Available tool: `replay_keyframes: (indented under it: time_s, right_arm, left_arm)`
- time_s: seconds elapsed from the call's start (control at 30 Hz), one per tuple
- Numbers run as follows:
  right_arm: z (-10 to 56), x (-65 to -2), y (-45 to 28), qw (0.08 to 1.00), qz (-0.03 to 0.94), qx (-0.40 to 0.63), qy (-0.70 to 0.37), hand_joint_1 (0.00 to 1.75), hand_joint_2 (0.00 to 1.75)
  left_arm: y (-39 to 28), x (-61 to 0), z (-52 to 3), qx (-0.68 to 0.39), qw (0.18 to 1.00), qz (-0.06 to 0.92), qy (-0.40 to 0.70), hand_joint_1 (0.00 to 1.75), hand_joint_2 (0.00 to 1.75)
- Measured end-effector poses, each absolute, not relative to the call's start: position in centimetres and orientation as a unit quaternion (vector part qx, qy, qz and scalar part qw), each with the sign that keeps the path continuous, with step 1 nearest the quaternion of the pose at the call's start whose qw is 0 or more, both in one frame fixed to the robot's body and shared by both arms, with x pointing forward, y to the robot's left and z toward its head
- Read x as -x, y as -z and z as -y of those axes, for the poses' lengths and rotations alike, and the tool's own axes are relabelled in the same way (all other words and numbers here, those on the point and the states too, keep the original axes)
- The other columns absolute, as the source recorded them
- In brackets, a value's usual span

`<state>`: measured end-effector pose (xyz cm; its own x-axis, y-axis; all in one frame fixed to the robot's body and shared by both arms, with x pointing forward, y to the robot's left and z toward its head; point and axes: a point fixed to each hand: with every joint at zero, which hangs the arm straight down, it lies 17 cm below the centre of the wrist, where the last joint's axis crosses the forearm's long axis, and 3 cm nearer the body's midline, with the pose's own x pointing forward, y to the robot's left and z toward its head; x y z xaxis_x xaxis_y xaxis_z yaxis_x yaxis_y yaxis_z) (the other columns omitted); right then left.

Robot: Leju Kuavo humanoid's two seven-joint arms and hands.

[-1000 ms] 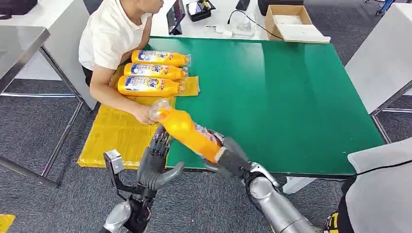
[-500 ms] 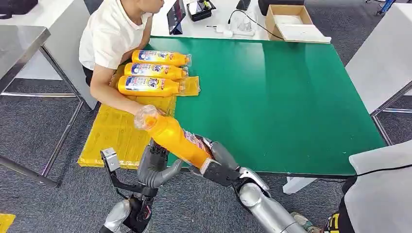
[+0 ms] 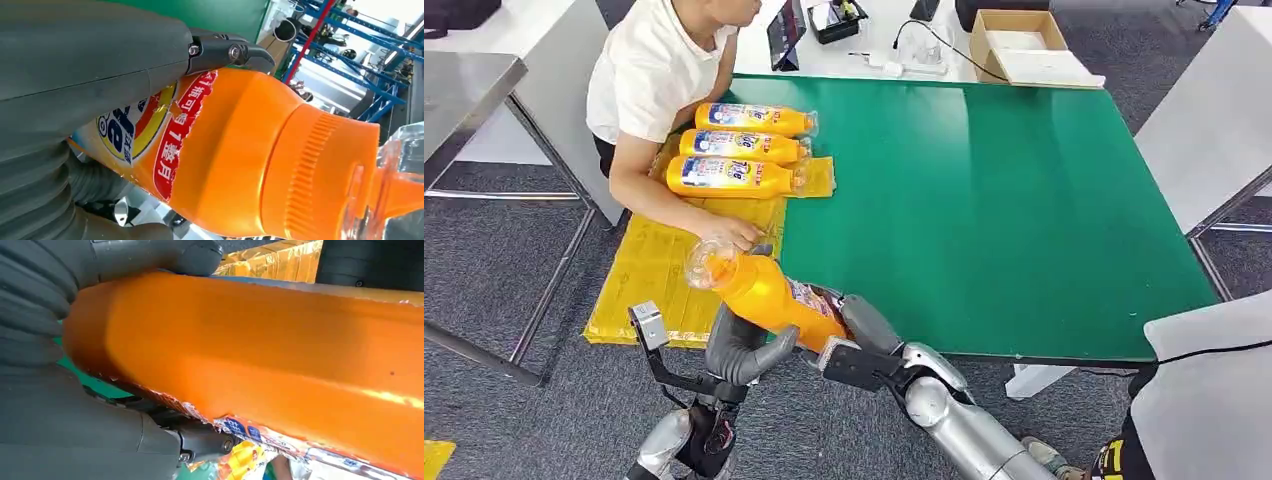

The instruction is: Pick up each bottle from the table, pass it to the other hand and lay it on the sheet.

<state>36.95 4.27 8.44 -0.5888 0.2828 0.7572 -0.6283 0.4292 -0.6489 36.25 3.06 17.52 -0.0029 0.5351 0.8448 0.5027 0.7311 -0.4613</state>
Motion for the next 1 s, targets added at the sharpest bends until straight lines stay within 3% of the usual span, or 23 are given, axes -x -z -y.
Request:
replay_keyframes:
  time_s: [0.07,0.1,0.13,0.17,0.5,0.53,0.57,0.6,0.87,1.0]
  right_arm:
    - [-4.4,-37.0,-8.4,0.437,0.723,-0.118,-0.522,1.75,1.75]
    - [-4.4,-37.0,-8.4,0.433,0.724,-0.114,-0.525,1.75,1.75]
    - [-4.4,-37.1,-8.4,0.43,0.724,-0.107,-0.528,1.75,1.75]
    - [-4.5,-37.1,-8.4,0.426,0.725,-0.1,-0.532,1.75,1.75]
    - [-4.9,-36.8,-8.4,0.421,0.724,-0.101,-0.537,1.75,1.75]
    - [-4.9,-36.8,-8.4,0.421,0.724,-0.101,-0.537,1.64,1.75]
    - [-4.9,-36.8,-8.4,0.42,0.724,-0.101,-0.537,1.36,1.75]
    - [-5.0,-36.8,-8.5,0.419,0.725,-0.101,-0.538,0.0,1.75]
    - [-5.2,-36.4,-8.6,0.416,0.736,-0.097,-0.526,0.0,1.75]
    - [-5.2,-35.9,-8.7,0.409,0.748,-0.087,-0.515,0.0,1.75]
  left_arm:
    - [-17.5,-36.3,-3.1,0.367,0.605,0.706,-0.016,0.19,1.75]
    - [-17.4,-36.4,-3.1,0.369,0.607,0.703,-0.018,0.26,1.75]
    - [-17.2,-36.5,-3.1,0.371,0.611,0.699,-0.02,1.61,1.75]
    - [-17.1,-36.5,-3.1,0.373,0.613,0.696,-0.022,1.75,1.75]
    - [-17.0,-36.8,-3.1,0.379,0.61,0.696,-0.009,1.75,1.75]
    - [-17.0,-36.8,-3.1,0.379,0.609,0.697,-0.008,1.75,1.75]
    - [-17.0,-36.8,-3.1,0.379,0.609,0.696,-0.007,1.75,1.75]
    - [-16.9,-36.8,-3.1,0.38,0.609,0.696,-0.006,1.75,1.75]
    - [-17.1,-36.6,-3.2,0.384,0.603,0.7,-0.007,1.75,1.75]
    - [-16.8,-37.1,-3.9,0.334,0.606,0.722,0.002,1.75,1.75]
